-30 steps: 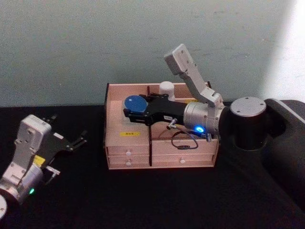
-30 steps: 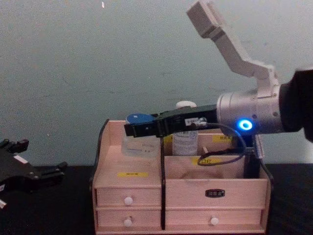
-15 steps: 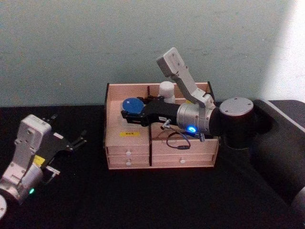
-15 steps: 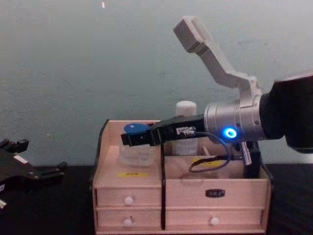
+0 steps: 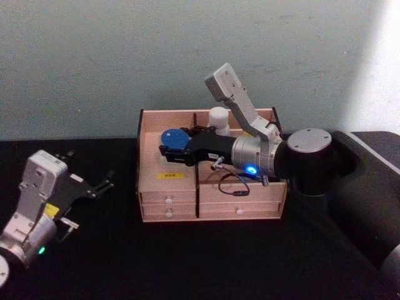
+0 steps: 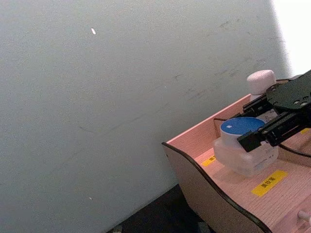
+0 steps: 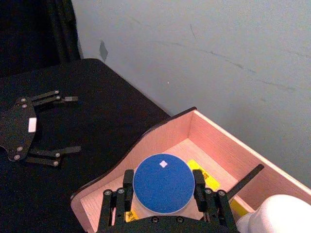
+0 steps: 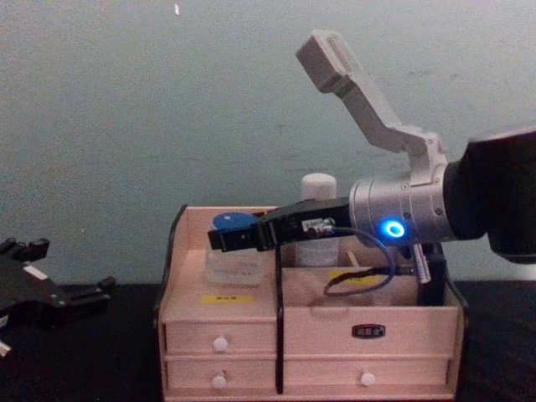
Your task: Pick up the facial cleanser and watermelon frost from the table and place them into the tiered storage box.
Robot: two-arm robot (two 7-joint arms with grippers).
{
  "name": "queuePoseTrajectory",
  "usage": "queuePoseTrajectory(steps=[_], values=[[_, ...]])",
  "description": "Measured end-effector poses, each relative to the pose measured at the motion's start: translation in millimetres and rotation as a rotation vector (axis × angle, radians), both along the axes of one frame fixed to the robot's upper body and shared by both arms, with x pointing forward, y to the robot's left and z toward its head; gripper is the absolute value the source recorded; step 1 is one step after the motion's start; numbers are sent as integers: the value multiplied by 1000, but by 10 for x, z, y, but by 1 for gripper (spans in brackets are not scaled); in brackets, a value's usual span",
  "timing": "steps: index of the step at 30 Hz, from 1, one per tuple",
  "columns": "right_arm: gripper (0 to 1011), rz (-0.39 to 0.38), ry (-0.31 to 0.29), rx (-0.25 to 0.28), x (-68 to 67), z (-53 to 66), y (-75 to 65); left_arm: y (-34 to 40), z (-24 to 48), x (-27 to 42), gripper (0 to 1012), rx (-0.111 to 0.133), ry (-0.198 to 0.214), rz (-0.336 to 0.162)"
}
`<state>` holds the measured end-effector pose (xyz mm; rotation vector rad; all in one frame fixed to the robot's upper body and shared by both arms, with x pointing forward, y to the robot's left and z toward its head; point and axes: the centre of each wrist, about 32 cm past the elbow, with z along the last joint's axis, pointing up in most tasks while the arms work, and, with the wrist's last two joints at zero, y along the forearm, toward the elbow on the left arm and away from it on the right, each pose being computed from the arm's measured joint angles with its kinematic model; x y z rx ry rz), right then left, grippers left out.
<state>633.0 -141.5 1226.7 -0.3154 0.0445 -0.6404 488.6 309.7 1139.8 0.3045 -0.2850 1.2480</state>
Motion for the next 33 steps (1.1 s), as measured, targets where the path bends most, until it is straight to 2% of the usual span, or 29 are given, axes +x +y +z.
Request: queuePoseTrajectory(steps=[6, 7, 11, 26, 33], values=[[876, 1, 0, 1, -2, 1, 0, 0, 0, 0, 1001, 0, 0, 0], [926, 1, 1, 2, -2, 1, 1, 0, 0, 0, 1002, 0, 0, 0], [1003, 1, 1, 2, -3, 0, 0, 0, 0, 0, 1001, 0, 0, 0], [1002, 2, 2, 2, -4, 1, -2, 0, 0, 0, 1001, 0, 0, 0], [1002, 10, -14, 46, -63, 77, -70, 0, 0, 0, 1001, 0, 0, 0]])
